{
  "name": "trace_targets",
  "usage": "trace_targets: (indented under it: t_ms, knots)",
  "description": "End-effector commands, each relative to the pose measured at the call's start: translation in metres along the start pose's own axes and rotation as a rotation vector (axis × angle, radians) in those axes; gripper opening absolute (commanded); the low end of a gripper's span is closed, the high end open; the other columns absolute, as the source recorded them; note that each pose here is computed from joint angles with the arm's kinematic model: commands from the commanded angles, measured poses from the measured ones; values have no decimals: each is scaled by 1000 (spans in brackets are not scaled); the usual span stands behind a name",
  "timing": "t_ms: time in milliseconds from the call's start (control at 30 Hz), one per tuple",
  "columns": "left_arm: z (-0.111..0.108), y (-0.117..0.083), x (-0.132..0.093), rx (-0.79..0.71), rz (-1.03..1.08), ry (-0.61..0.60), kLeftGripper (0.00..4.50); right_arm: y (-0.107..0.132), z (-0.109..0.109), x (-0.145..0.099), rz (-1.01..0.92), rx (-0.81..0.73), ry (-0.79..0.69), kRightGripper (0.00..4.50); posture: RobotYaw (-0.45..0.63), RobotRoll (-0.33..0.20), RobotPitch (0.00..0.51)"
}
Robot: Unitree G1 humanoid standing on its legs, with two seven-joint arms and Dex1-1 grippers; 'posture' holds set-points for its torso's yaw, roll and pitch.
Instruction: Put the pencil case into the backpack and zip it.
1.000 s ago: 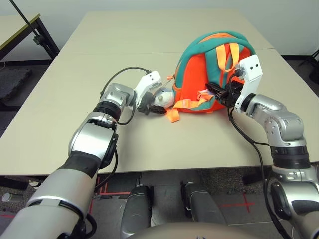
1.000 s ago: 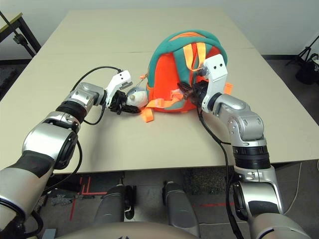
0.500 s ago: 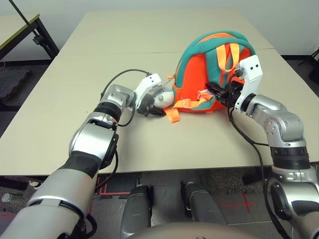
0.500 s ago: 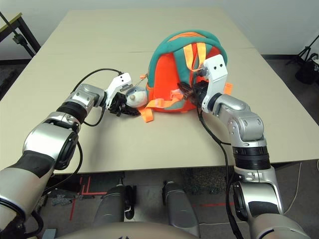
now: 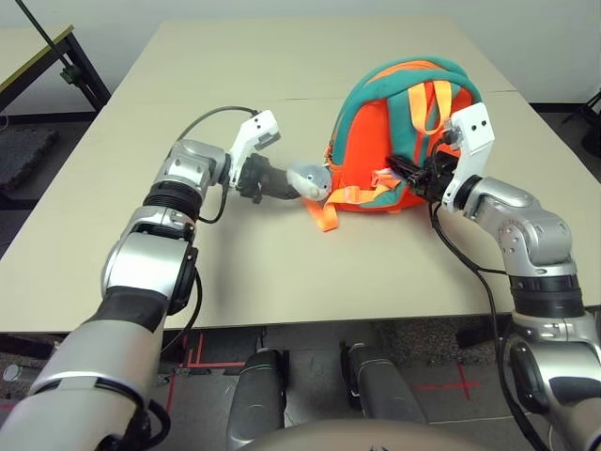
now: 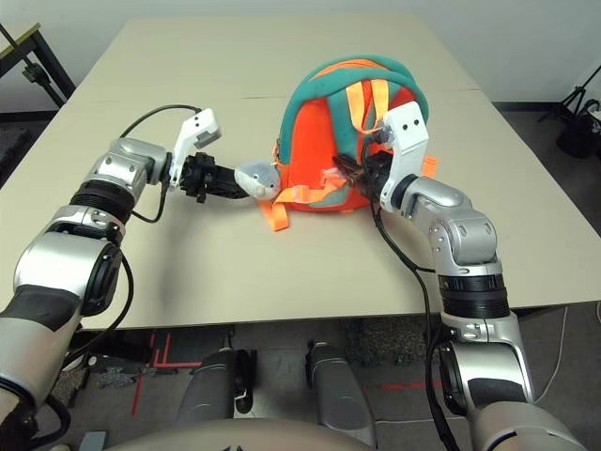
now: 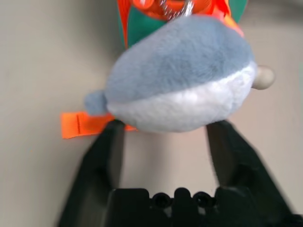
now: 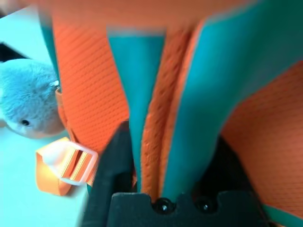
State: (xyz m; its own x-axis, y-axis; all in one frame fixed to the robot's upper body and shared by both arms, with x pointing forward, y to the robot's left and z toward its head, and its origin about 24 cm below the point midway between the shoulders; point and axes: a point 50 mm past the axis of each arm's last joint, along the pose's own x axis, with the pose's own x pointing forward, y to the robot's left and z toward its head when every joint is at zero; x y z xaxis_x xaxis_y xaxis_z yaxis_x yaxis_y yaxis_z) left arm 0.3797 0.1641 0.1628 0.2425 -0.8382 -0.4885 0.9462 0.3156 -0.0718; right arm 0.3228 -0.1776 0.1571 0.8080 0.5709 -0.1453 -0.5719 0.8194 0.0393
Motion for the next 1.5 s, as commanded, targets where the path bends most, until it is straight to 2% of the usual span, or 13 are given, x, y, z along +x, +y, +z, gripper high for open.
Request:
trace_targets:
  t_ms: [33,100,133,533,833,1000,1233,1500]
  knots:
    - [-1,-2,-10,-15,-11,-26,4500,-5,-4,-6,1,29,53,3632,-152,0,106]
    - [0,-3,-12,-14,-12,-31,4500,-7,-1,-10,12,27,64,4430,-152,0,107]
    - [0,-4,-13,-12,-11,-32,4500,-7,0,-11,15,25,69,4473,-152,0,107]
    - [-1,-10,-30,-35,28,-81,4500,-23,19,-44,41,13,115,4473,-169,0,118]
    - [-9,-12,-45,-88,83,-122,4500,-41,32,-78,86,148,101,4473,-167,0,120]
    - [-16,-10,-52,-115,154,-170,4500,-63,30,-91,-67,136,93,4473,-169,0,120]
    - [-36,0,-63,-175,414,-335,4500,-99,8,-102,-450,104,5,4473,-164,0,125]
    - [-62,6,-74,-231,726,-510,4500,-113,-12,-99,-680,108,-164,4473,-137,0,136]
